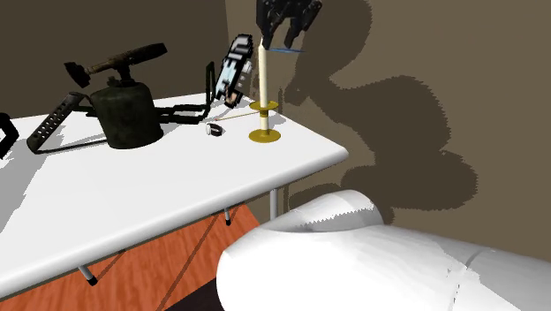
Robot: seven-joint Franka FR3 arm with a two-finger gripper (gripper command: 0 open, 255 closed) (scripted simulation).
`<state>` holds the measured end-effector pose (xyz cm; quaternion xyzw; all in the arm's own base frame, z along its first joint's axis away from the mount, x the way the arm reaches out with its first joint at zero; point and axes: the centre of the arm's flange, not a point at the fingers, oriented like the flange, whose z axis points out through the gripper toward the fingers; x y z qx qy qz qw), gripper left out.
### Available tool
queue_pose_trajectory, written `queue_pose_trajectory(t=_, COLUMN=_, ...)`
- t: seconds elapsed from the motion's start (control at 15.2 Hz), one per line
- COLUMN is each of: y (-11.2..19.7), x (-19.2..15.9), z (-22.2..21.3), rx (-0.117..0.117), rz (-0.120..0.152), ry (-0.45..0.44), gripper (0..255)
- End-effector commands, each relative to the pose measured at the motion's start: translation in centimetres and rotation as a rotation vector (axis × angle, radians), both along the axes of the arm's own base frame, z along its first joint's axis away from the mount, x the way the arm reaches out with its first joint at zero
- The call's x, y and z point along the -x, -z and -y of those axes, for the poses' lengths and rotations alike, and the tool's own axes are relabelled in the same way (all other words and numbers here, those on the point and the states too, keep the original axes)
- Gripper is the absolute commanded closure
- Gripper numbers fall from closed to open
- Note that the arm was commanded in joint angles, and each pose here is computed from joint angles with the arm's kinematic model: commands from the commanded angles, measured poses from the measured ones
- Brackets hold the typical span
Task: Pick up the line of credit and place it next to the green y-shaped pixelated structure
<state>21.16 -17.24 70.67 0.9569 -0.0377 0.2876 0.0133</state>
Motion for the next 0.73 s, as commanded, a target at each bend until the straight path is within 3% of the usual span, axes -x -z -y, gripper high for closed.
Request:
queue_pose_trajectory(t=0.0, y=-0.8, x=-0.1, z=0.0, rx=0.000, rz=0.000, ry=0.000, gripper=255)
queue_pose_trajectory(t=0.66, y=-0.9, x=-5.0, z=-12.3, rx=0.000, rz=0.000, ry=0.000, gripper=255)
